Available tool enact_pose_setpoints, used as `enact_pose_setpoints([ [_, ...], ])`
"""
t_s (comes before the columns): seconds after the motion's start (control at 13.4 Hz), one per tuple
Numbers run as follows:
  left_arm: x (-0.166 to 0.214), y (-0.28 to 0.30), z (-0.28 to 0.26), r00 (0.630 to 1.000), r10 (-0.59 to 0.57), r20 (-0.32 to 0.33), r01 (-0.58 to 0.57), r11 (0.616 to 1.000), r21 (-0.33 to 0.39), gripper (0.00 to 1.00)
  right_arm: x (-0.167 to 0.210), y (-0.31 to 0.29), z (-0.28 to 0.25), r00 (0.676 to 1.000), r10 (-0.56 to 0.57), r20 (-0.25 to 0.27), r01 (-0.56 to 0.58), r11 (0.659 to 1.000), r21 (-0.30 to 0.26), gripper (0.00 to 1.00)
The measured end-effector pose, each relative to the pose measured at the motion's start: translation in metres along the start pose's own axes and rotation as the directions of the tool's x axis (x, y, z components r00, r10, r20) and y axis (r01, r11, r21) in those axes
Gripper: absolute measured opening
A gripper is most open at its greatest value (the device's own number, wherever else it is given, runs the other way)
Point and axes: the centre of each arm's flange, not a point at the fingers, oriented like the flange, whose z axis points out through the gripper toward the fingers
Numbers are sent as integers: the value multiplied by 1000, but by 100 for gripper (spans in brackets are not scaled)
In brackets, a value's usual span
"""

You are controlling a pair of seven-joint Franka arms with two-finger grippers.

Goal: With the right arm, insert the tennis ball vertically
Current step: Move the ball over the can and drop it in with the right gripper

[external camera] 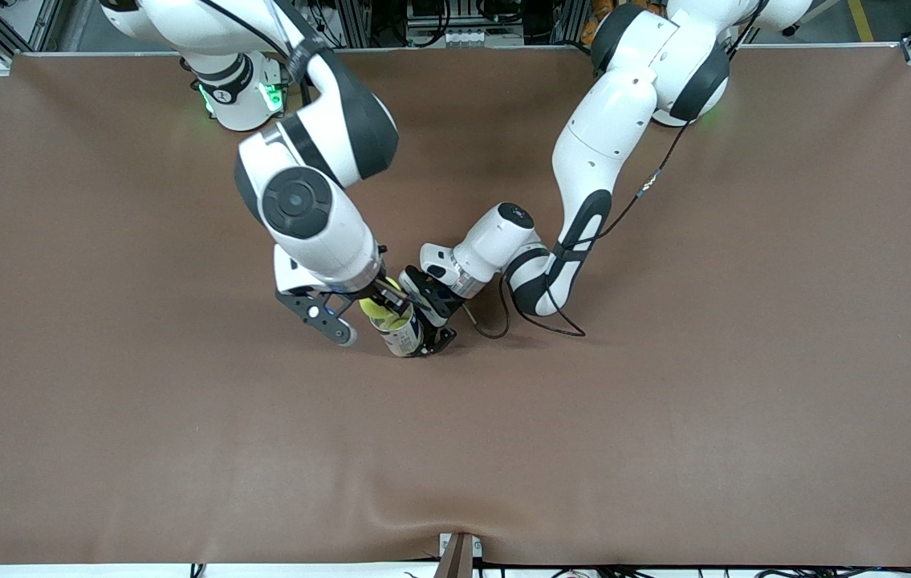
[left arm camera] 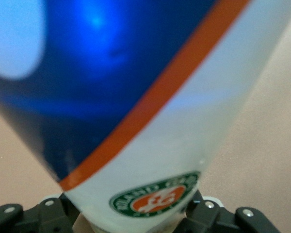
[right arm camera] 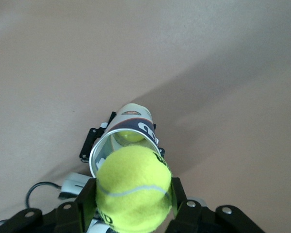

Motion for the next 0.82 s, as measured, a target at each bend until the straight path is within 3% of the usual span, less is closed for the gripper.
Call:
enact_pose_setpoints([
  [0.45, 0, 0, 0, 1000, 1, 0, -1, 1000, 0, 85, 3, -2, 9, 1000, 3, -4, -3, 1000, -2, 65],
  [0.6, 0, 0, 0, 1000, 1, 0, -1, 1000, 0, 85, 4, -3, 8, 1000, 5, -10, -5, 1000, 9, 78],
  [0.75, 0, 0, 0, 1000, 1, 0, -1, 1000, 0, 85, 6, -3, 7, 1000, 8, -12, -8, 1000, 12, 100],
  [0.82, 0, 0, 0, 1000, 1, 0, -1, 1000, 0, 85, 6, -3, 7, 1000, 9, -13, -8, 1000, 12, 100],
])
